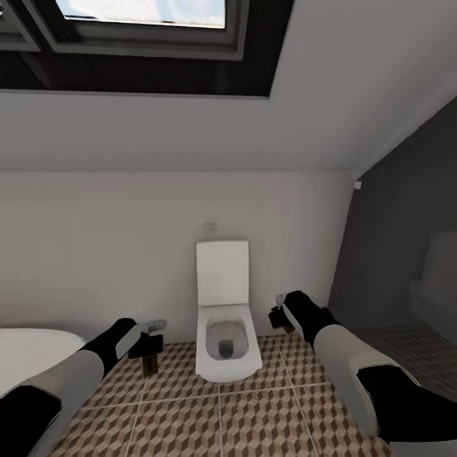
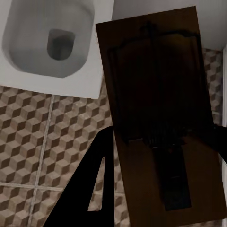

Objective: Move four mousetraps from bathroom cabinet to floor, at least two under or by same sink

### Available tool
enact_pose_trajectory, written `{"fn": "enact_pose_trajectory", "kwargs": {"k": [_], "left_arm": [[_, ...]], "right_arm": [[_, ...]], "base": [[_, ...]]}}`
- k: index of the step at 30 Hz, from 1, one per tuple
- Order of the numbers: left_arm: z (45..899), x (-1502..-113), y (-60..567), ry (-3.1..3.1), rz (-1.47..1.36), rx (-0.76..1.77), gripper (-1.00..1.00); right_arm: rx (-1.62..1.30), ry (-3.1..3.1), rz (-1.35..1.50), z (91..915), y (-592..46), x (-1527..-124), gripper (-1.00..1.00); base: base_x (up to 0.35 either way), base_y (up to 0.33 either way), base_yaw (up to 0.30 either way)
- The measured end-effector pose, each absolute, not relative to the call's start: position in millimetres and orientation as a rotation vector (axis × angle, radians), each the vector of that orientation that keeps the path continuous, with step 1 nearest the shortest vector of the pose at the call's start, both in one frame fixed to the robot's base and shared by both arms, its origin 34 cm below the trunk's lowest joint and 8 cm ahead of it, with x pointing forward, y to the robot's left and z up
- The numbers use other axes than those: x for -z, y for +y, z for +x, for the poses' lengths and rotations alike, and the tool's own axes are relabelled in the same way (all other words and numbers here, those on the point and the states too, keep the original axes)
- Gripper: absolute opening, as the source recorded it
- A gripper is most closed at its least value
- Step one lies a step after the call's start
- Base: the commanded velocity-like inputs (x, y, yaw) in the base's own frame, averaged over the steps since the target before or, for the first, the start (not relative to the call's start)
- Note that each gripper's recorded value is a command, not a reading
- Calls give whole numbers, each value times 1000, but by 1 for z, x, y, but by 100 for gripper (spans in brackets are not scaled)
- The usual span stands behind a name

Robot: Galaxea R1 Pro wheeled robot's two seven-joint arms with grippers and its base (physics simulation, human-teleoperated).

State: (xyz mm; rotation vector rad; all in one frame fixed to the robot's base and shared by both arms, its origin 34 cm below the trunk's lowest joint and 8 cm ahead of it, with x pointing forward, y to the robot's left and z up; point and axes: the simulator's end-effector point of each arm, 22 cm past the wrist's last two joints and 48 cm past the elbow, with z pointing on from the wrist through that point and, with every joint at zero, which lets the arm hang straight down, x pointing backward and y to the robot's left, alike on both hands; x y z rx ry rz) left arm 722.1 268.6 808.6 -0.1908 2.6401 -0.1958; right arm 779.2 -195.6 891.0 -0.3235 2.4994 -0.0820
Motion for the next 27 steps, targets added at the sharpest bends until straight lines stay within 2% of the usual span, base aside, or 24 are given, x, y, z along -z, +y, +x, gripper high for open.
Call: {"fn": "enact_pose_trajectory", "kwargs": {"k": [22, 27], "left_arm": [[721, -808, 268, 2643, -193, 197, -100], [722, -808, 268, 2643, -191, 199, -100]], "right_arm": [[78, 2505, -340, 774, -195, -877, -100], [79, 2507, -341, 774, -195, -877, -100]], "base": [[324, 0, 0], [115, 0, 0]]}}
